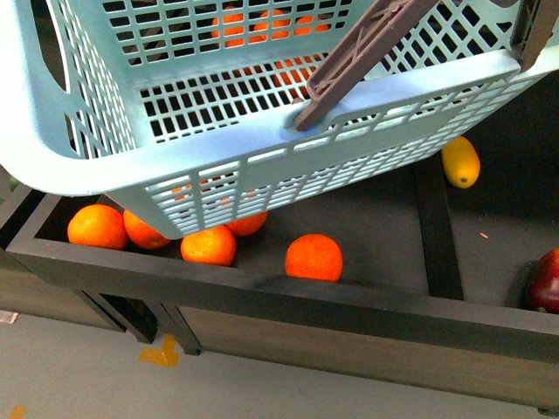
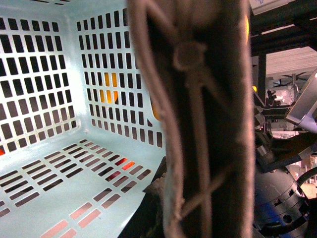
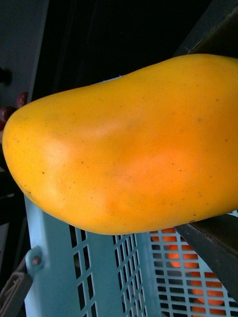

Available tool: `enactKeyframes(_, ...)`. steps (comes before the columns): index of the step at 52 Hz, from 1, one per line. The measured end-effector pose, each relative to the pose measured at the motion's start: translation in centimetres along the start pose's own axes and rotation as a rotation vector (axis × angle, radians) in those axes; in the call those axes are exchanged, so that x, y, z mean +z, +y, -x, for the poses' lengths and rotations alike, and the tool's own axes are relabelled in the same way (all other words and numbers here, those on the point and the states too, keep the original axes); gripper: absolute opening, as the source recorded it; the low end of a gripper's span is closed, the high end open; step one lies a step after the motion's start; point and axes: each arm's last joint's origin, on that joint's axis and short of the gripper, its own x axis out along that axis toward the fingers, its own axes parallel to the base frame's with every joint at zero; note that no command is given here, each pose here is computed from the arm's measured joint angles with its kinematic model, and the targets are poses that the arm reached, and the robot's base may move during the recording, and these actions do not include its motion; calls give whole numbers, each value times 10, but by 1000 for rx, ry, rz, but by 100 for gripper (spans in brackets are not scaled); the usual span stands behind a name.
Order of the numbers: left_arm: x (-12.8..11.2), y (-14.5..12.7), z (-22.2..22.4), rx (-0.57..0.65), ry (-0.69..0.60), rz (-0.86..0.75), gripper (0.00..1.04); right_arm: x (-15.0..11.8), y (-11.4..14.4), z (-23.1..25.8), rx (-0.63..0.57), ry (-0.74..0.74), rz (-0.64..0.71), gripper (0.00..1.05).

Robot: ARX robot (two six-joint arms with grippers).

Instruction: Pick mango and avocado into basket

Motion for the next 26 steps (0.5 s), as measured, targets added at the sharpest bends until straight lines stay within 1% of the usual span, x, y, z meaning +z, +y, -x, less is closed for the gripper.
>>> enactKeyframes(3,0,0,0,0,0,0,5,0,2,0,-8,1,2,77)
enactKeyframes(6,0,0,0,0,0,0,5,-1,2,0,-25,-4,1,88)
enactKeyframes(9,0,0,0,0,0,0,5,-1,1,0,-45,-14,-3,94)
enactKeyframes(11,0,0,0,0,1,0,5,-2,-2,2,-80,-29,-17,97)
enactKeyframes(15,0,0,0,1,-1,-2,5,-3,-9,7,-133,-40,-47,96)
enactKeyframes(19,-2,2,-1,7,8,7,5,-5,-24,19,-239,-65,-107,96)
enactKeyframes(24,-1,3,-1,16,-5,5,5,-5,-38,34,-314,-93,-150,96)
enactKeyframes(25,0,3,-1,17,-5,4,5,-4,-40,36,-329,-109,-151,95)
enactKeyframes(26,0,4,-1,19,-9,2,5,-3,-42,41,-386,-179,-139,91)
